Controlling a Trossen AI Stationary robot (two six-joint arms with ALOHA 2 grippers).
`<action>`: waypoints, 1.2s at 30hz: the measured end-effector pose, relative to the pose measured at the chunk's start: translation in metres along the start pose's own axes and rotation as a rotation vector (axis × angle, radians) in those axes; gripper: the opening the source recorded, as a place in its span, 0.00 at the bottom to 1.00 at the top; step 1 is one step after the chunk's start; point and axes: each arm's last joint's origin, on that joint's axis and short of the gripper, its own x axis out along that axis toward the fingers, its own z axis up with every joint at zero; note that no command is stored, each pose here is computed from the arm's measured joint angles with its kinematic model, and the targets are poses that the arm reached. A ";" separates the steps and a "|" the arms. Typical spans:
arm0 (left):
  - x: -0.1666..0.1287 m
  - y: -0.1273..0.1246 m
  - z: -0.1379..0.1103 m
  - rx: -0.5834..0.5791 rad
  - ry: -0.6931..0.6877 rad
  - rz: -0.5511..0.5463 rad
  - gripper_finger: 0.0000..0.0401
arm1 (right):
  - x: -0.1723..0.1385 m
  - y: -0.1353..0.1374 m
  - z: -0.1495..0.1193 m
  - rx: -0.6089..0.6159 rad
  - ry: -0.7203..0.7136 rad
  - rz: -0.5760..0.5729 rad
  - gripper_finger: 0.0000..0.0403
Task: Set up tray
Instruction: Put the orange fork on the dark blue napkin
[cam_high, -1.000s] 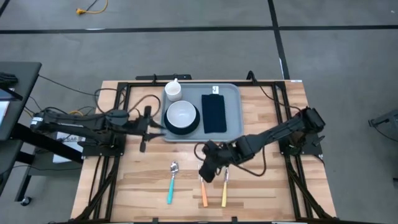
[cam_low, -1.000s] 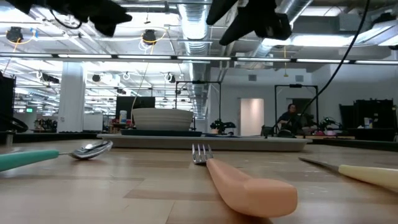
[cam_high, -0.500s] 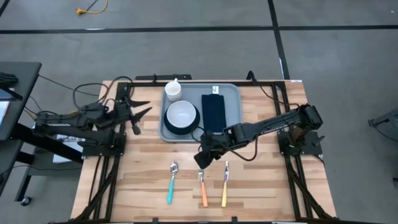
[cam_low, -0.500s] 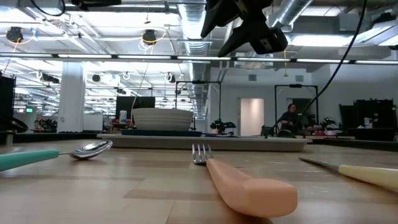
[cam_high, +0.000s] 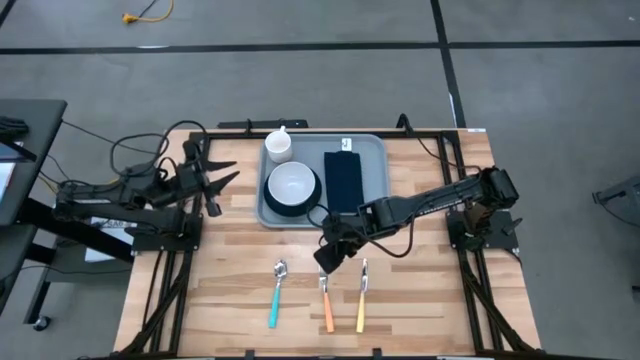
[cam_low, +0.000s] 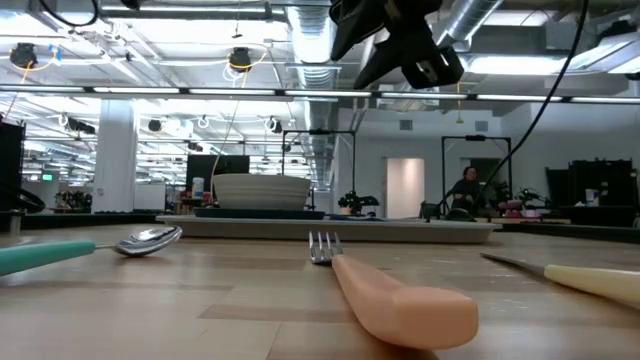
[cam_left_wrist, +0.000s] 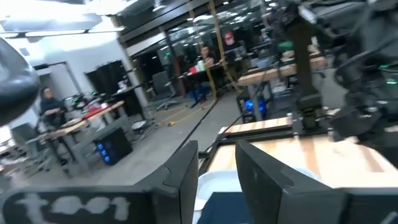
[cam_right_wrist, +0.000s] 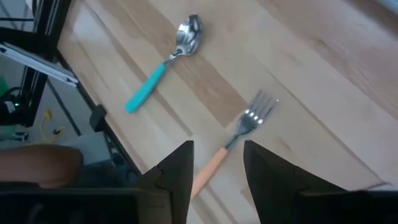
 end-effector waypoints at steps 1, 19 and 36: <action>0.001 -0.001 0.000 0.004 -0.008 -0.015 0.25 | 0.000 0.000 -0.001 -0.002 0.007 -0.004 0.32; -0.003 -0.013 0.008 0.040 -0.221 -0.482 0.25 | 0.062 -0.003 -0.001 0.163 0.140 -0.056 0.31; -0.012 -0.023 0.007 -0.227 -0.208 -0.935 0.25 | 0.081 0.021 -0.053 0.405 -0.008 -0.112 0.31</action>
